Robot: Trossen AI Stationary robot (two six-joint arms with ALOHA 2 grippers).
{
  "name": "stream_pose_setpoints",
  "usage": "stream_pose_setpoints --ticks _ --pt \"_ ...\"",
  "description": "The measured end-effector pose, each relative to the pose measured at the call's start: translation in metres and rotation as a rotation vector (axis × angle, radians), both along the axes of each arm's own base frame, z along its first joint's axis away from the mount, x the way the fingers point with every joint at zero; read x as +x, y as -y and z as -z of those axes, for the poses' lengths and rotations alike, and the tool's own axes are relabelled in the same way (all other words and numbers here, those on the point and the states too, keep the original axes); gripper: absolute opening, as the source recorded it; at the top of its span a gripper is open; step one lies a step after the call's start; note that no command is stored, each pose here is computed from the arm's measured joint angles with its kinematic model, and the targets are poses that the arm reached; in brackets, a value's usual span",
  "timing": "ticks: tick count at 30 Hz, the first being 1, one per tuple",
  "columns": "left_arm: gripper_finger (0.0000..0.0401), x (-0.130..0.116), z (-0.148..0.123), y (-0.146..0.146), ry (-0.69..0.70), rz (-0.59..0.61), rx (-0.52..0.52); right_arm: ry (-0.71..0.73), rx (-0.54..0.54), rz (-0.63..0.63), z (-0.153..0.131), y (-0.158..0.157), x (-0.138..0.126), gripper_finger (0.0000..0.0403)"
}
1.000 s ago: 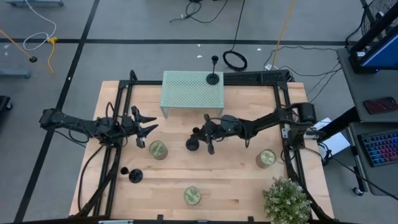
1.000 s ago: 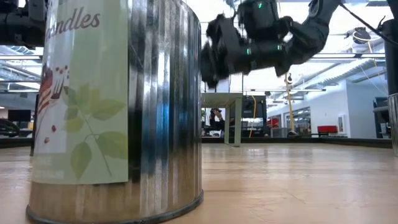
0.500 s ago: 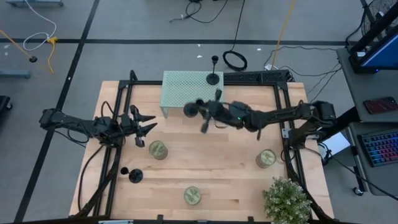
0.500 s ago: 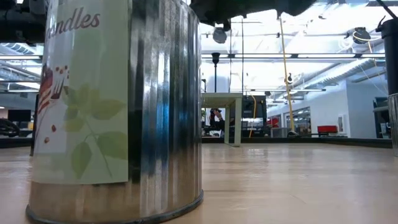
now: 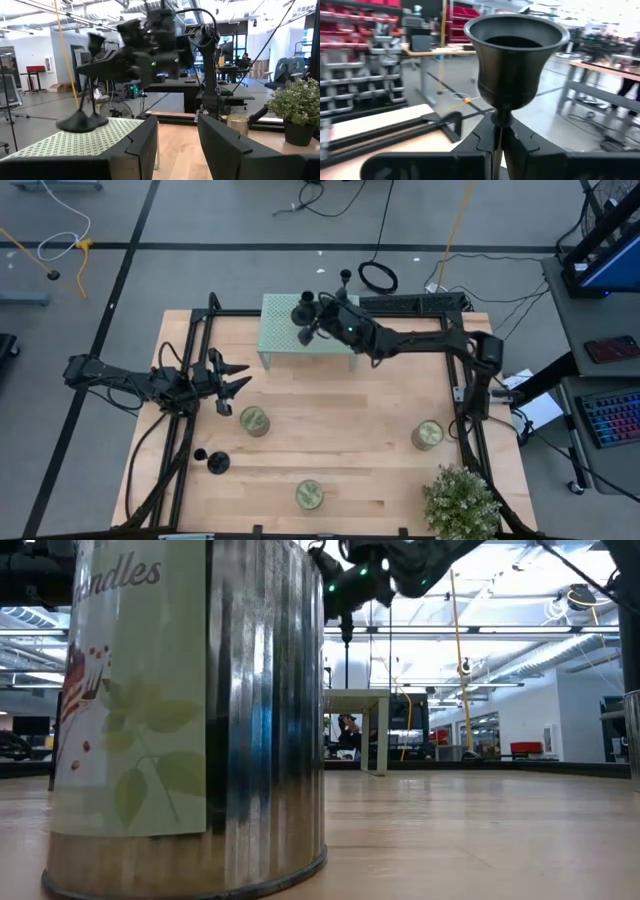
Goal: Pick & Place candle stick holders
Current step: Put the black candle holder on the shelf
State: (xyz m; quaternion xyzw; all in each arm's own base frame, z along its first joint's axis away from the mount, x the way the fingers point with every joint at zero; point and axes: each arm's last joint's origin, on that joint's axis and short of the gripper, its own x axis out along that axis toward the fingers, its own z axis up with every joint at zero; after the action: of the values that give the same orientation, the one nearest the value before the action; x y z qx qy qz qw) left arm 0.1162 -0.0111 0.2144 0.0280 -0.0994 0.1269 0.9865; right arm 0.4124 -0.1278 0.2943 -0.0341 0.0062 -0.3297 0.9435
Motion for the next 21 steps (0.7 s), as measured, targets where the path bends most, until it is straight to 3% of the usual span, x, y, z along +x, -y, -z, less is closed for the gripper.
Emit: stream_pose_setpoints --ticks 6,18,21 --pt "0.0145 0.0 0.0 0.0 -0.003 -0.002 0.006 -0.032 0.034 0.165 0.026 0.023 0.006 0.0011" --pt "0.0145 0.0 0.001 0.0 -0.011 -0.004 0.019 0.004 0.081 0.201 0.033 0.052 -0.002 0.0012" --pt "0.0145 0.0 0.001 0.0 -0.011 -0.004 0.02 0.005 0.084 0.15 0.033 0.053 -0.002 0.0016"
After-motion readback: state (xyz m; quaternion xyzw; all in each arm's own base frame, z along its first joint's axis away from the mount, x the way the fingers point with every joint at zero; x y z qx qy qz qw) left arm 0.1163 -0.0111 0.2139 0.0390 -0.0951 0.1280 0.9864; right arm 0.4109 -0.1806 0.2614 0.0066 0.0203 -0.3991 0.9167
